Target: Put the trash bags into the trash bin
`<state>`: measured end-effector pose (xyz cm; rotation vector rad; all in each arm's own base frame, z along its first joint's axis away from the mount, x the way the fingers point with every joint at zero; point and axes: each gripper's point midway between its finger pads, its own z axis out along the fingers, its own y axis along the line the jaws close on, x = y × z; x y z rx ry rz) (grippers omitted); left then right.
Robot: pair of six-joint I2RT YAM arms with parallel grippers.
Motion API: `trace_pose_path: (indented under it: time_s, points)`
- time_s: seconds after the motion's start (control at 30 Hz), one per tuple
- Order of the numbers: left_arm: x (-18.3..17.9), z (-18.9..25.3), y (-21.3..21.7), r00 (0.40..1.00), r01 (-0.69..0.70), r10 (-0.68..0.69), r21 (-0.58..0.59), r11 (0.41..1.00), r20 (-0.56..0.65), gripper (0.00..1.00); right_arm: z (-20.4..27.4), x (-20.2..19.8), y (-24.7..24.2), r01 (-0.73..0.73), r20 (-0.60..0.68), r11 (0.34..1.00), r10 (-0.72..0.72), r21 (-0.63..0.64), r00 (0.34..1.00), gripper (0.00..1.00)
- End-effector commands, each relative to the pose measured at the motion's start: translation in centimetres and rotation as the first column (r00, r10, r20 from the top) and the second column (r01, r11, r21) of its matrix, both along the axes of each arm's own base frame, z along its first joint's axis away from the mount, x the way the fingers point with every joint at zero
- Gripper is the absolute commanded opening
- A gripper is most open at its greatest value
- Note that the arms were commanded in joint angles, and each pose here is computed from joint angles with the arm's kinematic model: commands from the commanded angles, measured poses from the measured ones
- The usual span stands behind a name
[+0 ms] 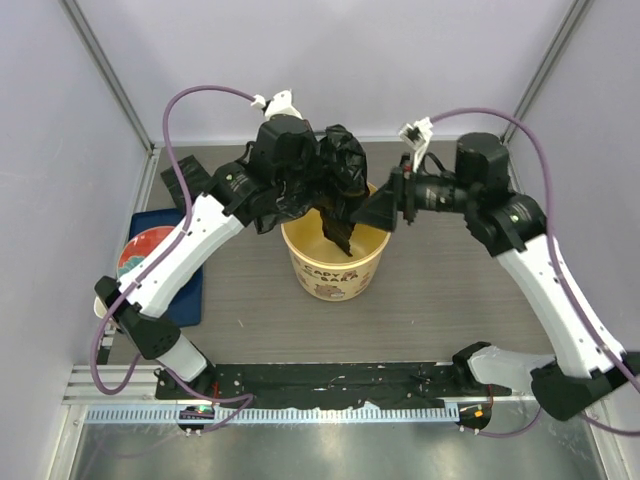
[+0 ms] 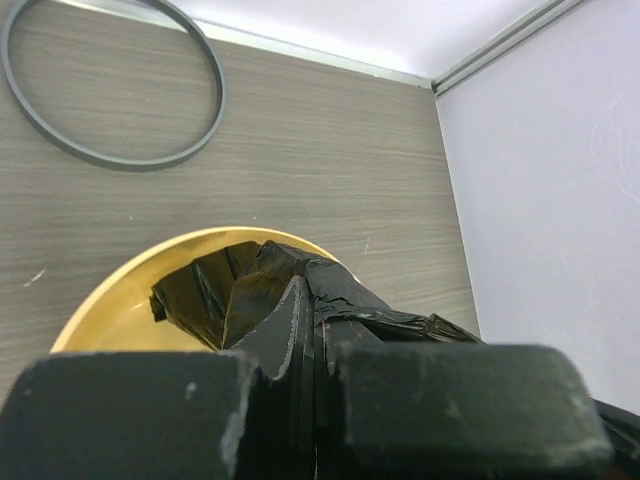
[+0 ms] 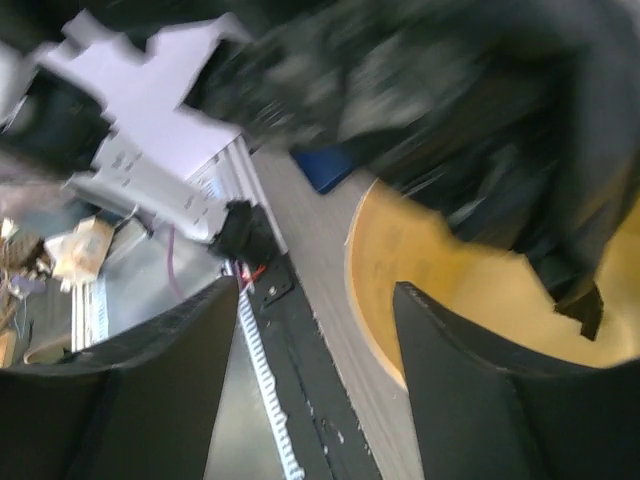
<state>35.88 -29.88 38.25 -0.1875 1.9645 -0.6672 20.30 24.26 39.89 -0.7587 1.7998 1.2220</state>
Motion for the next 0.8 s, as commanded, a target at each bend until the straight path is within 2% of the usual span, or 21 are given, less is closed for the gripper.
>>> trace_pose_path:
  time_s: [0.0, 0.07, 0.17, 0.27, 0.3, 0.37, 0.4, 0.5, 0.53, 0.57, 0.6, 0.77]
  points:
    - [-1.8, 2.2, 0.3, 1.000, 0.001, 0.001, -0.088, 0.996, 0.020, 0.00, 2.1, 5.6, 1.6, 0.188, -0.080, 0.977, -0.180, 0.101, 0.980, 0.75]
    - [-2.4, 2.4, 0.1, 0.999, 0.031, -0.028, -0.105, 0.994, 0.033, 0.00, 3.2, 6.6, 2.1, 0.215, -0.103, 0.963, -0.200, 0.163, 0.974, 0.76]
    - [-3.6, 3.2, -0.7, 0.993, 0.110, -0.104, -0.134, 0.985, 0.057, 0.00, 2.3, 8.4, 2.4, 0.264, -0.131, 0.952, -0.245, 0.155, 0.961, 0.76]
    - [-4.6, 3.6, -1.2, 0.982, 0.180, -0.169, -0.141, 0.973, 0.086, 0.00, 2.0, 9.6, 2.6, 0.288, -0.139, 0.947, -0.269, 0.143, 0.953, 0.70]
    - [-4.8, 3.7, -1.2, 0.978, 0.195, -0.183, -0.134, 0.972, 0.098, 0.00, 2.0, 9.8, 2.6, 0.292, -0.137, 0.946, -0.274, 0.142, 0.952, 0.63]
    - [-5.8, 4.2, -1.5, 0.964, 0.254, -0.238, -0.138, 0.957, 0.121, 0.00, 1.9, 9.6, 2.6, 0.282, -0.123, 0.949, -0.266, 0.138, 0.956, 0.55]
    - [-6.1, 4.9, -1.8, 0.953, 0.285, -0.263, -0.149, 0.947, 0.150, 0.00, 1.5, 9.5, 2.5, 0.283, -0.125, 0.950, -0.268, 0.130, 0.955, 0.44]
    - [-7.7, 6.0, -2.4, 0.911, 0.391, -0.355, -0.168, 0.905, 0.208, 0.00, 0.9, 9.1, 2.1, 0.285, -0.106, 0.953, -0.274, 0.101, 0.956, 0.24]
    - [-7.7, 5.7, -2.2, 0.908, 0.396, -0.360, -0.154, 0.905, 0.215, 0.00, 0.5, 8.9, 1.8, 0.287, -0.108, 0.955, -0.278, 0.079, 0.954, 0.05]
    - [-7.8, 5.7, -2.1, 0.901, 0.408, -0.371, -0.147, 0.901, 0.223, 0.00, 0.5, 8.8, 1.5, 0.291, -0.097, 0.955, -0.284, 0.065, 0.954, 0.01]
    - [-7.9, 6.1, -1.5, 0.899, 0.406, -0.367, -0.145, 0.902, 0.239, 0.00, 0.9, 8.5, 0.8, 0.297, -0.056, 0.953, -0.294, 0.054, 0.954, 0.01]
    - [-4.7, 5.0, 2.7, 0.934, 0.318, -0.288, -0.122, 0.940, 0.212, 0.00, -1.2, 7.3, -3.9, 0.370, -0.047, 0.926, -0.374, -0.069, 0.926, 0.01]
